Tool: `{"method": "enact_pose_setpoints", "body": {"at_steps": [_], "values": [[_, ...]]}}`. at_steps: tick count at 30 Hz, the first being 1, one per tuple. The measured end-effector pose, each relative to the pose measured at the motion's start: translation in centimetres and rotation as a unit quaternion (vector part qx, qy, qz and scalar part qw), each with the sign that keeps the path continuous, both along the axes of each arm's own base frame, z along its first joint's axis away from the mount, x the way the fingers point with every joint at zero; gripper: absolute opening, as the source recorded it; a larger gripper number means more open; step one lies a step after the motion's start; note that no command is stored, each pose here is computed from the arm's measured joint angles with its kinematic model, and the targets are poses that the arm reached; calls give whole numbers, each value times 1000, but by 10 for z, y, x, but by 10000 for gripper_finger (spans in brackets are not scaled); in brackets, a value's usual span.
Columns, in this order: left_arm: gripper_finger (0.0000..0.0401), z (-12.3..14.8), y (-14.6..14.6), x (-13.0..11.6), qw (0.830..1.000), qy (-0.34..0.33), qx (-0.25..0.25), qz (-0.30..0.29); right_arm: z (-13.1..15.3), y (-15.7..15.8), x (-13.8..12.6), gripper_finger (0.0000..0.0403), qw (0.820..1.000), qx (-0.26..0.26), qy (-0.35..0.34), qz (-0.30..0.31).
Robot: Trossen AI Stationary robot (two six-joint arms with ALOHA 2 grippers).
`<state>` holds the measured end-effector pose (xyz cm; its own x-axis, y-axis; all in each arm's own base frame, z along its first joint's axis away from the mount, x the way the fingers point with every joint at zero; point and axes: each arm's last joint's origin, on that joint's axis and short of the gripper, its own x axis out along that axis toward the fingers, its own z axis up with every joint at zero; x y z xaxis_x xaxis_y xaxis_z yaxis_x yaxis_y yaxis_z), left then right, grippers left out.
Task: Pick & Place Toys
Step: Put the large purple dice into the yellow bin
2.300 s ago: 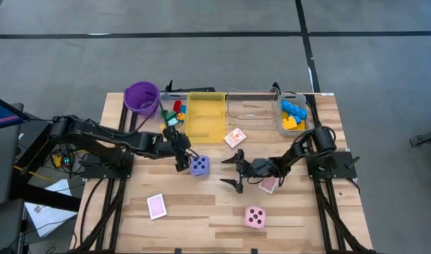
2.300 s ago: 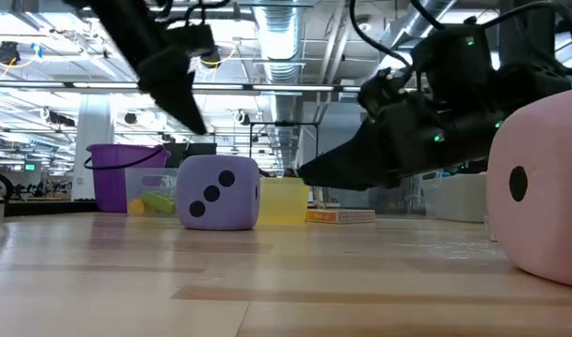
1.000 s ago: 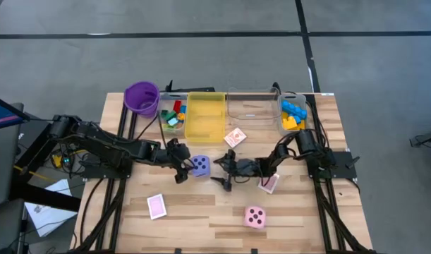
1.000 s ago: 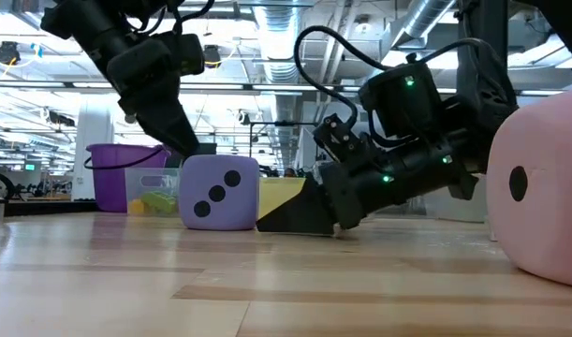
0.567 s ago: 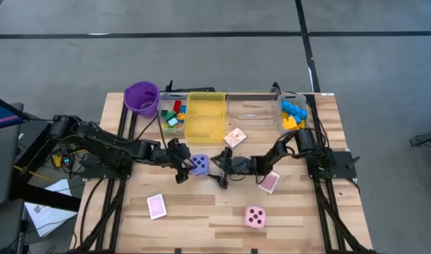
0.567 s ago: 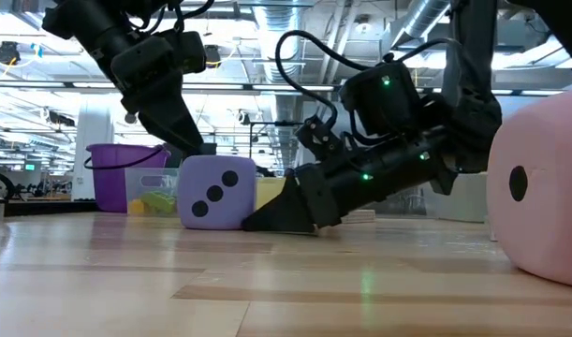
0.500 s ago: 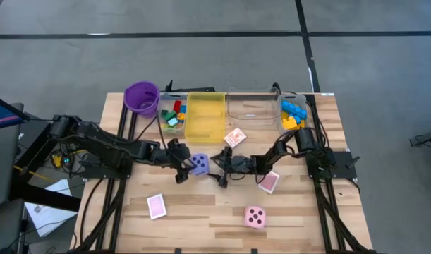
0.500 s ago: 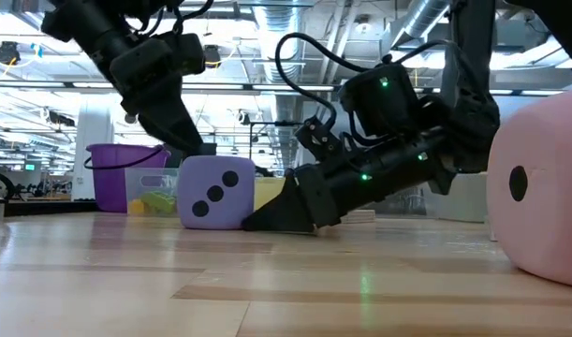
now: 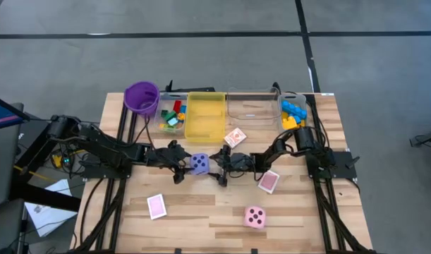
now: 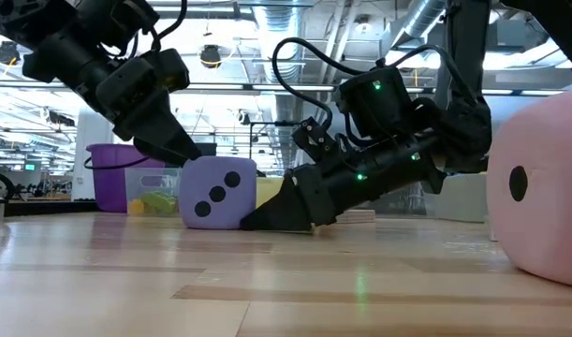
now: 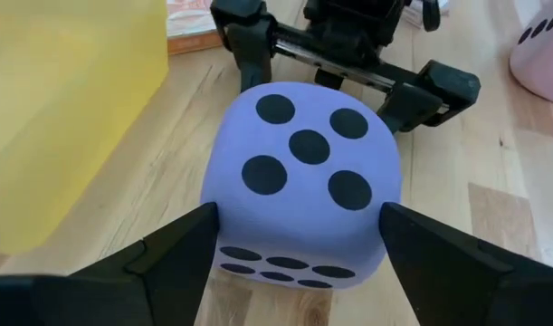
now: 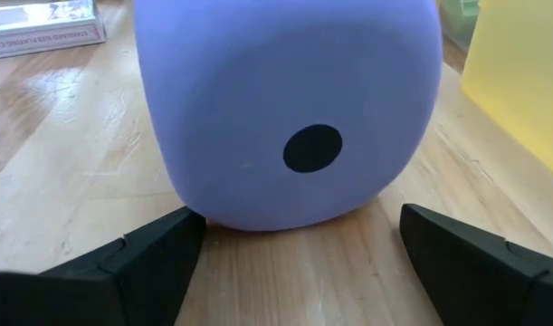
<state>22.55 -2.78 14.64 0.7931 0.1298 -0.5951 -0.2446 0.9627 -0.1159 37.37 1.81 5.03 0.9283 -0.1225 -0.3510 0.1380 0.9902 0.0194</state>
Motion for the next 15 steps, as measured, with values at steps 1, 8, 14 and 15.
{"method": "enact_pose_setpoints", "body": {"at_steps": [1, 8, 14, 15], "values": [[301, 0, 0, 0, 1000, -1, 2, -2, 0, 0, 0, 363, 1000, 0, 0, 0], [301, 1, 0, 1, 1000, -7, 3, -10, 1, 1, 1, 363, 1000, 2, -2, 11], [301, 2, -2, 2, 1000, -13, -5, -20, 1, 3, 1, 363, 1000, 2, -4, 25], [301, 2, -2, 2, 1000, -16, -5, -20, 1, 3, 2, 363, 1000, 3, -5, 29]]}}
